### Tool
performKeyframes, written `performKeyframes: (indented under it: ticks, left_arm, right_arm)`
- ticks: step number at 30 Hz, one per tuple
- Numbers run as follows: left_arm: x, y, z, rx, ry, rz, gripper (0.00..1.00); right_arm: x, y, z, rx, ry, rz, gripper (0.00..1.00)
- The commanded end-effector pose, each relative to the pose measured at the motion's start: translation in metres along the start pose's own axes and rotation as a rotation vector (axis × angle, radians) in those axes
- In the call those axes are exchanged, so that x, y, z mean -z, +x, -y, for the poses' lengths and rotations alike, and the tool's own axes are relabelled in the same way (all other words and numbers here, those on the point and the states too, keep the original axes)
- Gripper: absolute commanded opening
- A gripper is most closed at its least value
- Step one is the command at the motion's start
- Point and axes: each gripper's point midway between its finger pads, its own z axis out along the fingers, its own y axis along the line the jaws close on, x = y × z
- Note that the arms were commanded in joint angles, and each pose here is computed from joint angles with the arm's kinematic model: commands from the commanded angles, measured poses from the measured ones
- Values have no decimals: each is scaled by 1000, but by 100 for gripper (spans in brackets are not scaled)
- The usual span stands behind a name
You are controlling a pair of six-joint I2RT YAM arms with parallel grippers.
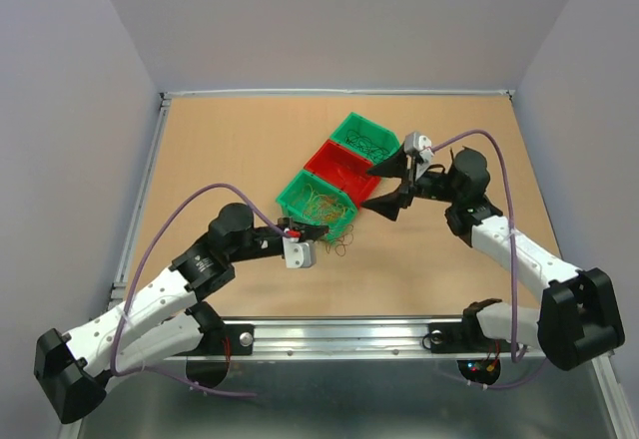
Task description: Untangle the cables
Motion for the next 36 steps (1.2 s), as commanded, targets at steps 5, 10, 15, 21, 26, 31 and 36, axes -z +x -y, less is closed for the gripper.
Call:
performKeyframes:
  ticks: [5, 10, 15, 21, 26, 31, 36]
  left_arm:
    - [8, -31, -30, 51, -182, 157, 0]
    - [-2, -20, -32, 78, -161, 110, 0]
    - [-2, -20, -37, 96, -177, 106, 0]
    - [1, -25, -38, 103, -181, 123, 0]
    - [4, -33, -36, 106, -170, 147, 0]
    - [6, -38, -34, 114, -160, 165, 0]
    - [10, -41, -36, 111, -175, 179, 0]
  right_arm:
    - [-2, 12, -69, 165, -416, 6, 91]
    - [1, 12, -87, 206, -467, 18, 92]
    - [-3, 16, -102, 240, -491, 5, 94]
    - [-29, 24, -101, 261, -454, -49, 95]
    - [-56, 33, -93, 250, -431, -80, 95]
    - [-92, 33, -72, 248, -338, -42, 78]
    - [-107, 25, -55, 235, -253, 14, 29]
